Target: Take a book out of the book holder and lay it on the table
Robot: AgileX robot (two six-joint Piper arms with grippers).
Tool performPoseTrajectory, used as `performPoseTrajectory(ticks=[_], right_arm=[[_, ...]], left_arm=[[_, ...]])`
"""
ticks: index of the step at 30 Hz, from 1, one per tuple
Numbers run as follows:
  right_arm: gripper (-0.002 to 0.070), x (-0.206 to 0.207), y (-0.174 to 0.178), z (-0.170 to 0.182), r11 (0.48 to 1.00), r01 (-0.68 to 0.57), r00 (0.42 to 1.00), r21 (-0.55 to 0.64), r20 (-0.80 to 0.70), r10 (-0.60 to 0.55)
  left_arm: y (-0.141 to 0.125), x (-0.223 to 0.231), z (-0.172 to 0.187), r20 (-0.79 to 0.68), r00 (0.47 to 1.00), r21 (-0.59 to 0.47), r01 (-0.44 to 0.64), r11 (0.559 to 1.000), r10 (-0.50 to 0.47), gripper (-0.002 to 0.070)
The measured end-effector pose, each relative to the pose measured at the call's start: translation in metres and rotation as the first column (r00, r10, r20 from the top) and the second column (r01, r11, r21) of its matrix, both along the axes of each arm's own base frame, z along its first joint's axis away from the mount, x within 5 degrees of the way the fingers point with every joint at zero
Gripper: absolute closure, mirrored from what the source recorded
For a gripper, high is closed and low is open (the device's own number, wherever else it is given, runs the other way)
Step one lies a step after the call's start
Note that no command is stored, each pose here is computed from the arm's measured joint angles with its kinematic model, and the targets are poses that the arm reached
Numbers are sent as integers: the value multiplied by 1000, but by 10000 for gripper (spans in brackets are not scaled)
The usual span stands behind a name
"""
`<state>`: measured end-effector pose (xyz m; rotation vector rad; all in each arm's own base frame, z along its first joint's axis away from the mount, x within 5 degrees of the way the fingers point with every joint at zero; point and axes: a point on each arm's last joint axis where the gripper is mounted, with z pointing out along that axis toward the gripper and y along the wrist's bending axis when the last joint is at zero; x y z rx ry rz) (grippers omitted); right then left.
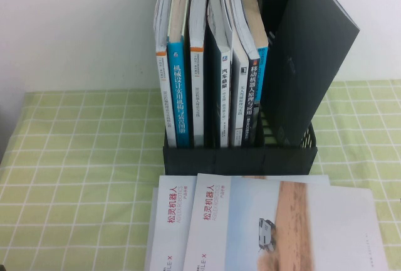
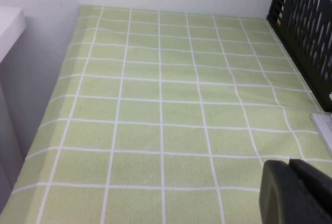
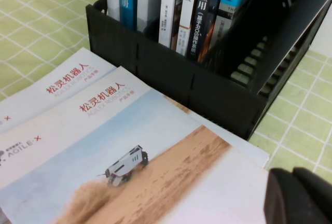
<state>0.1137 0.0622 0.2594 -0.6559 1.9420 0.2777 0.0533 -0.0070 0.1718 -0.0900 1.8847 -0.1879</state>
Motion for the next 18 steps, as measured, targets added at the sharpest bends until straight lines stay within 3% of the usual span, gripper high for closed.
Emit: performPoseTrajectory(ticks=[18], right_arm=[[678, -8, -7, 5, 999, 31, 999, 26, 33, -32]], left_arm=[[0, 0, 0, 0, 1000, 0, 0, 1000, 0, 678]])
